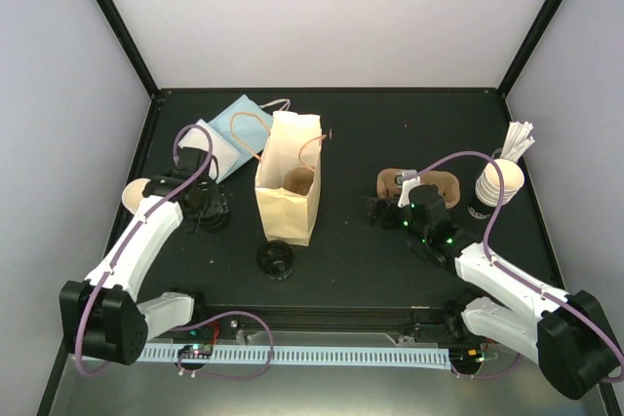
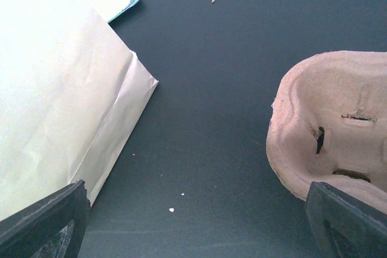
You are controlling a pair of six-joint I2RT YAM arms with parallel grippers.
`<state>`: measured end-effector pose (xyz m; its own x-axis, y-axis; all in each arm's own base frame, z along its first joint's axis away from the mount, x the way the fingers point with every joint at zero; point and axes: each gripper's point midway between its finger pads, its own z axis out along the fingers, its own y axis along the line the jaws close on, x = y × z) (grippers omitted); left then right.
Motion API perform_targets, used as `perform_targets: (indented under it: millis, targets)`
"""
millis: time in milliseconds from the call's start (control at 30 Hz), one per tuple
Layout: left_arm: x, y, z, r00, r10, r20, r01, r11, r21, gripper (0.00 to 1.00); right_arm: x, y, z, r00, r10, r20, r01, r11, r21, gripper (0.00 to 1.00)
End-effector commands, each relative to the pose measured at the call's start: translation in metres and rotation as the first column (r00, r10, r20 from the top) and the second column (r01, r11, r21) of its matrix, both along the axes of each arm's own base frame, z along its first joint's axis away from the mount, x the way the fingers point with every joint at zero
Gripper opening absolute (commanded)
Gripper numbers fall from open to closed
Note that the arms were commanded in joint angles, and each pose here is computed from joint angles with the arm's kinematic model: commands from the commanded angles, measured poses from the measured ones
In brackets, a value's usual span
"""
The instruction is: Pack the takeout coffee
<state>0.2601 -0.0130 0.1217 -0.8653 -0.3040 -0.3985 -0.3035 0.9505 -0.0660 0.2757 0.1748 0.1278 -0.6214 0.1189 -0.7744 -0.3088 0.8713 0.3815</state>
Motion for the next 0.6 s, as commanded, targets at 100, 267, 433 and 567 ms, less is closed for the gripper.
perform_targets:
  millis: [100,267,433,567]
  targets:
    - [0.005,-0.006,0.025,0.996,-0.065,0.067,0.06,0.996,0.066,0.67,0.004,0.003,0.009,0.999,0.009,0.034,-0.009,1.0,0.013,1.0]
    - [0.005,-0.024,0.016,0.995,-0.097,0.003,0.097,0.995,-0.033,0.66,0.004,0.003,0.009,0.999,0.009,0.033,-0.01,1.0,0.013,1.0]
    - [0.013,-0.017,0.009,0.991,-0.1,0.09,0.098,0.995,0.025,0.75,0.004,0.003,0.01,0.999,0.011,0.034,-0.011,1.0,0.014,1.0]
    - [-0.001,-0.026,0.003,0.99,-0.116,-0.075,0.113,0.992,-0.048,0.66,0.003,0.004,0.008,1.0,0.014,0.028,-0.015,1.0,0.014,1.0]
